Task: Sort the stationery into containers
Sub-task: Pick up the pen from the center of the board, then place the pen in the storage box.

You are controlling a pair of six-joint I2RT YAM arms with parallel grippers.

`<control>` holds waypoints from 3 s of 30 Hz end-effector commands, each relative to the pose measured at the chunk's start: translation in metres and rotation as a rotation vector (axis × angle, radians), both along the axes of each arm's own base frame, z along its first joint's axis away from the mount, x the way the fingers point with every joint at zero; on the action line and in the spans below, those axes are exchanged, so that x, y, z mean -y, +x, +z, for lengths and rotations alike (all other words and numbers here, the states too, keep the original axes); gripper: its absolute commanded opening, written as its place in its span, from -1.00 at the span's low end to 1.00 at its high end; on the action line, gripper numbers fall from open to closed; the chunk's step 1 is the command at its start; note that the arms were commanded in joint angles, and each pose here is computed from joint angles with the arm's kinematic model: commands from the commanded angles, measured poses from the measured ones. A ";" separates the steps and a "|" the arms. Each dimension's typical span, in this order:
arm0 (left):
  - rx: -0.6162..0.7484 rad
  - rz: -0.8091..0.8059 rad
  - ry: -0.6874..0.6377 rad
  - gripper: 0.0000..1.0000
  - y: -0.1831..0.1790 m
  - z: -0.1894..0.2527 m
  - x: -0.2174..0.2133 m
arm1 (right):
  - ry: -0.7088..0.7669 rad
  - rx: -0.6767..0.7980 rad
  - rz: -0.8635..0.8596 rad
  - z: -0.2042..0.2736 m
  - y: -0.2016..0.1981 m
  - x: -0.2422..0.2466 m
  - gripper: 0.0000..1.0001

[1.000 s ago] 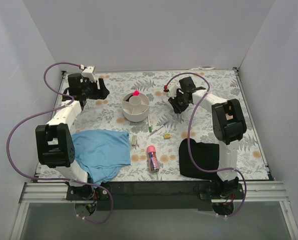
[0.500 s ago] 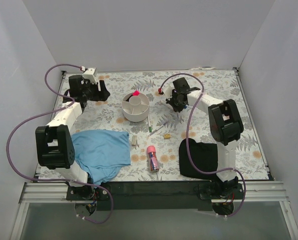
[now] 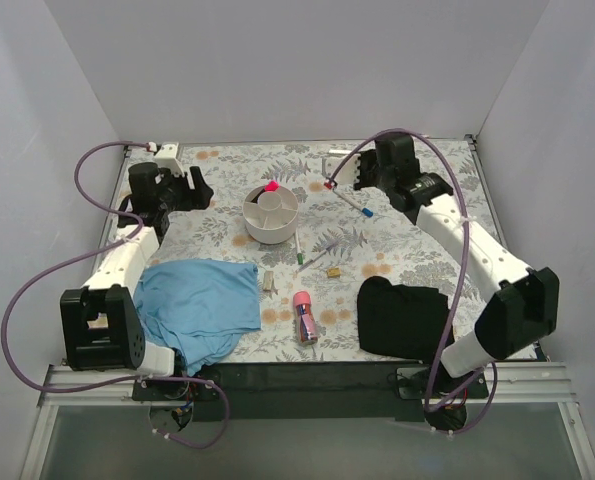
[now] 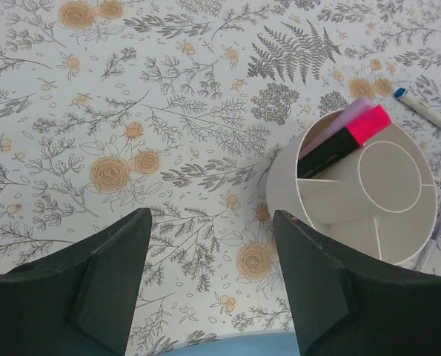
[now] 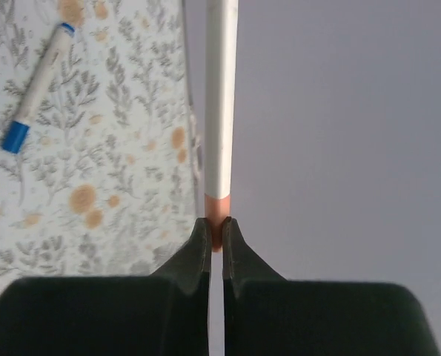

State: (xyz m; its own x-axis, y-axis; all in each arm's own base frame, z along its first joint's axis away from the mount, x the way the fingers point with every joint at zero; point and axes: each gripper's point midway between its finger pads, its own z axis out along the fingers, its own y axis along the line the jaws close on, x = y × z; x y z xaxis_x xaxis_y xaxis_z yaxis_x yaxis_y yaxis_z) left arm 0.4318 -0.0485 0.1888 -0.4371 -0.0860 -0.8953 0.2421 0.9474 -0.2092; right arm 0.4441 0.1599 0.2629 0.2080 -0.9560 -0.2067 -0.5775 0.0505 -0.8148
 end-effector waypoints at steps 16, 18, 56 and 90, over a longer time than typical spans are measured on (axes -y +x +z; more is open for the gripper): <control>0.055 0.035 -0.061 0.35 -0.033 0.027 0.002 | -0.504 0.475 0.440 0.018 0.016 -0.112 -0.97; 0.047 0.034 -0.067 0.35 -0.035 0.024 0.003 | -0.521 0.486 0.458 0.010 0.016 -0.116 -0.97; 0.005 0.067 -0.108 0.37 -0.041 0.002 0.001 | -0.762 0.458 0.572 -0.048 0.033 -0.151 -0.97; 0.048 0.069 -0.133 0.40 -0.048 0.006 0.002 | -0.877 0.552 0.561 -0.050 0.033 -0.161 -0.48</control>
